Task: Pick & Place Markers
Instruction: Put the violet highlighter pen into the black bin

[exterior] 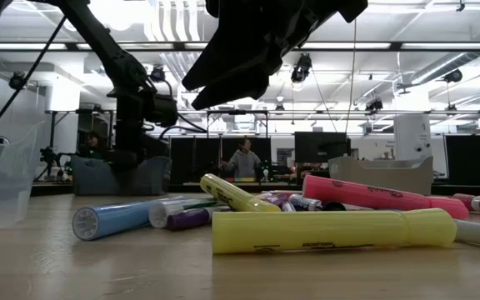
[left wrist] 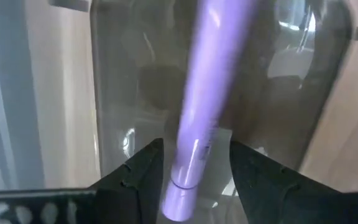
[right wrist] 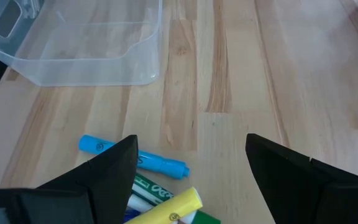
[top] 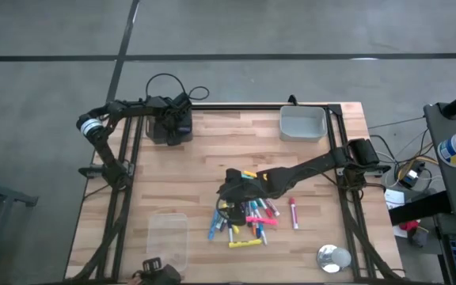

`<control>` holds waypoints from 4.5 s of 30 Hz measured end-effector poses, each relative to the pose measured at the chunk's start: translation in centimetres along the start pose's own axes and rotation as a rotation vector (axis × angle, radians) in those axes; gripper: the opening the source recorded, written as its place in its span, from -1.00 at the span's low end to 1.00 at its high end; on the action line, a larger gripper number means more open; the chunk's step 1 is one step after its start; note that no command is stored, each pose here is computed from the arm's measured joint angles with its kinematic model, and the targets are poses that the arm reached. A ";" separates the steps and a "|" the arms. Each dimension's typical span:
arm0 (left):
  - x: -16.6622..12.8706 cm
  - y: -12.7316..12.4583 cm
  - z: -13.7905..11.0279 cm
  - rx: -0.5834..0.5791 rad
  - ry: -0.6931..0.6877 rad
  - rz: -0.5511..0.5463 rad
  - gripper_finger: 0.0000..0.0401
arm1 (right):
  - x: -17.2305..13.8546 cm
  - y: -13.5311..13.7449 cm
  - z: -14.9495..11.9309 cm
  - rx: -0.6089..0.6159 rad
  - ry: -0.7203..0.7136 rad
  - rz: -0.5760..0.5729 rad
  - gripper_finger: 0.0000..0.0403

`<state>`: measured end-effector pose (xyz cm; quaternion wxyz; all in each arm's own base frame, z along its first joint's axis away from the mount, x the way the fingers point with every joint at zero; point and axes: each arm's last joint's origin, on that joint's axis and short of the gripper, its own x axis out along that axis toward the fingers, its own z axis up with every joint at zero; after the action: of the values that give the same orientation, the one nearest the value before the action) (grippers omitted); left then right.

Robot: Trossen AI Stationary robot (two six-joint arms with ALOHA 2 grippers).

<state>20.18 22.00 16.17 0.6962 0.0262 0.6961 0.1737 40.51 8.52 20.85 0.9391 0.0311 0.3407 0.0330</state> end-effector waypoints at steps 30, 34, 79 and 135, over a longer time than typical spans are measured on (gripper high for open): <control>-1.8 0.2 -0.3 -0.079 0.016 0.009 -0.73 | 0.0 -0.2 0.0 0.002 0.000 -0.004 0.45; -3.4 0.4 -0.5 -0.100 0.041 -0.001 -0.74 | 0.0 -0.2 0.0 -0.023 0.003 -0.004 0.45; -19.7 -11.0 -1.6 -0.153 -0.311 -0.779 -0.74 | -2.1 -2.4 5.1 -0.955 -0.140 -0.481 0.31; -20.9 -13.3 -0.6 -0.091 -0.371 -0.913 -0.72 | -2.1 -2.0 5.4 -1.070 -0.165 -0.497 -0.66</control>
<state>22.91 3.52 32.49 0.8137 -0.2815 0.4927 -0.1263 42.47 6.13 26.18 0.8273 -0.5246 0.1997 -0.0233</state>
